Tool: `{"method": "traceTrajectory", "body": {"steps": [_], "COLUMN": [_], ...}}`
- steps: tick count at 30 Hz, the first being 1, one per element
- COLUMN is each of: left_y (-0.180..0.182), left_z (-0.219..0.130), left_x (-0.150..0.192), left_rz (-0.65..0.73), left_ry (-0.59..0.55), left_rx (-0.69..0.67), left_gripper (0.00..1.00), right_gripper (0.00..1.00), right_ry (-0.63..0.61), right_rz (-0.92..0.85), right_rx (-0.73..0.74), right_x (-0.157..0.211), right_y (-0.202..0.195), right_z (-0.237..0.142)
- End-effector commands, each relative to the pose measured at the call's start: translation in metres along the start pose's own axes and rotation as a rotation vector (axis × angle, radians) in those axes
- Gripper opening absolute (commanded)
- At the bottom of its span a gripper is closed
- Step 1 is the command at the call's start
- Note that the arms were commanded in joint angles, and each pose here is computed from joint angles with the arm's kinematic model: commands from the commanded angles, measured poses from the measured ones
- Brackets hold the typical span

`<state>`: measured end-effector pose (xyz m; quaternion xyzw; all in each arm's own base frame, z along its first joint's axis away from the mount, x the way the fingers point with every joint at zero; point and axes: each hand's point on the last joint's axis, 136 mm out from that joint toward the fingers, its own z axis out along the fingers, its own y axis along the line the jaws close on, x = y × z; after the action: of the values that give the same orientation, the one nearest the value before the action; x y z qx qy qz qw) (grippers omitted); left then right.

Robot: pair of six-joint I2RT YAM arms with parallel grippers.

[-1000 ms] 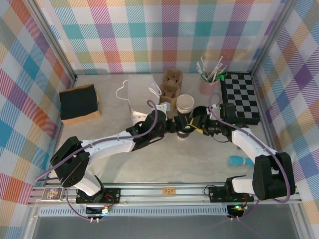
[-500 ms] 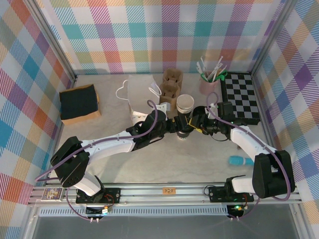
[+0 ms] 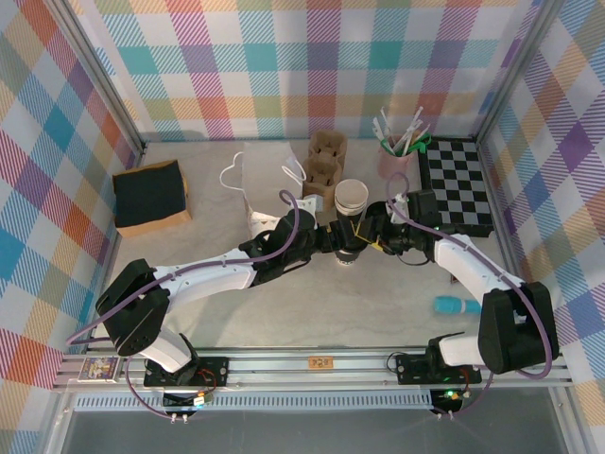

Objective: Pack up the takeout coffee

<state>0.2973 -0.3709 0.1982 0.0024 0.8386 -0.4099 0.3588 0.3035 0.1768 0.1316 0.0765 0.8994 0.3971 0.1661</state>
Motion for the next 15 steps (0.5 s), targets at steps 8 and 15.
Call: {"method": "traceTrajectory", "body": {"steps": [8,15], "left_y": [-0.0007,-0.0003], "left_z": [-0.0041,-0.0062], "left_x": [-0.0023,-0.0032], "left_rz": [0.021,0.027], "left_ry": [0.0,-0.004], "left_rx": [-0.025,-0.028], "left_gripper": [0.78,0.78], "right_gripper": [0.55,0.61], "right_ry": [-0.001,0.01], "right_rz": [-0.062,-0.078], "right_rx": [0.056,0.102], "right_x": [-0.0032,-0.0035], "right_y": [0.0098,0.0104], "right_z": [-0.0001,0.0027]}}
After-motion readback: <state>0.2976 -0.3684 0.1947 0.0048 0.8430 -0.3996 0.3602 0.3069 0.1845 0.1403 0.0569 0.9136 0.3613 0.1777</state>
